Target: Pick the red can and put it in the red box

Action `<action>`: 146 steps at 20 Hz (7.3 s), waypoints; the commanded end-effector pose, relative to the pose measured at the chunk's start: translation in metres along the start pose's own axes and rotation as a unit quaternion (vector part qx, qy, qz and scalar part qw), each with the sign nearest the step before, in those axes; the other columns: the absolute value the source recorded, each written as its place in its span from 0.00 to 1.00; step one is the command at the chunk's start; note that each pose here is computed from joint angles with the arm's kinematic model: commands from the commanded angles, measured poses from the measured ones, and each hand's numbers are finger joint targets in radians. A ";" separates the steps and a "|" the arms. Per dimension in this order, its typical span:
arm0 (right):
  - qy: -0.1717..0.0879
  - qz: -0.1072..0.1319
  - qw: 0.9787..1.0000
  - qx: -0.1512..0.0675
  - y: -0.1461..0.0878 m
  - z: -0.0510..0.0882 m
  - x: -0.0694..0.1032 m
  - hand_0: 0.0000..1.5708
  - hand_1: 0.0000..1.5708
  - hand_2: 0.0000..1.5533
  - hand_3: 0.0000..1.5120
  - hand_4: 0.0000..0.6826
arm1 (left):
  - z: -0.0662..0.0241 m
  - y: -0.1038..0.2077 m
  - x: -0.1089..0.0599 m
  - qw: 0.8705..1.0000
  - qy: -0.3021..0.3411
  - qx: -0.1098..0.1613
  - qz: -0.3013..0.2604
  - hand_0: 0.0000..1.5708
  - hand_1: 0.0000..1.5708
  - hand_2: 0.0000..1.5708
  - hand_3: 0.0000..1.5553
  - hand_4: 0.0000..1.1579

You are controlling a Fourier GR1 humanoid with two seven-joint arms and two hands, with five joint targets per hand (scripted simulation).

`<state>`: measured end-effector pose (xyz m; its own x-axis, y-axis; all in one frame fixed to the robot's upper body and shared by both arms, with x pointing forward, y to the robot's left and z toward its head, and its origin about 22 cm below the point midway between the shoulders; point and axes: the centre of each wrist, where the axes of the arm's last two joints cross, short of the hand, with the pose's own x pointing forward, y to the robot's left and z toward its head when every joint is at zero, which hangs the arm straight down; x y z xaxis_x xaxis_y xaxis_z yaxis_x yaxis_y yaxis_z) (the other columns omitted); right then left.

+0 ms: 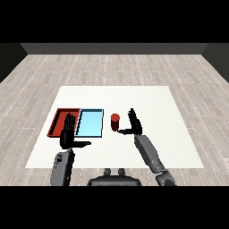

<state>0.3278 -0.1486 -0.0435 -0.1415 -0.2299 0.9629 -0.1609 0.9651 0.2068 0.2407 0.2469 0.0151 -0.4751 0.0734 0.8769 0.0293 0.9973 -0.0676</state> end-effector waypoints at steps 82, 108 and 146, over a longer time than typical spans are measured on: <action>0.098 0.128 0.986 -0.038 0.071 -0.052 -0.012 0.99 0.99 0.95 0.93 0.82 | -0.0085 0.009 0.013 1.000 -0.007 -0.001 0.017 0.00 0.00 0.00 0.00 0.00; -0.117 0.084 0.989 -0.028 0.074 -0.039 0.077 0.94 0.94 0.92 0.92 0.93 | -0.0138 -0.044 0.023 0.997 0.013 -0.068 0.037 0.00 0.00 0.00 0.00 0.00; -0.195 0.056 0.979 0.027 0.104 0.015 0.104 0.94 0.94 0.93 0.92 0.99 | -0.0191 -0.165 -0.022 0.980 0.143 -0.137 0.036 0.00 0.00 0.00 0.00 0.00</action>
<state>0.2826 -0.0906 0.0742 -0.5147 -0.1506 0.8440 -0.1686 0.9830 0.0727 0.2669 0.0972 0.0110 -0.2190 0.0984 0.9707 0.2870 0.9574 -0.0323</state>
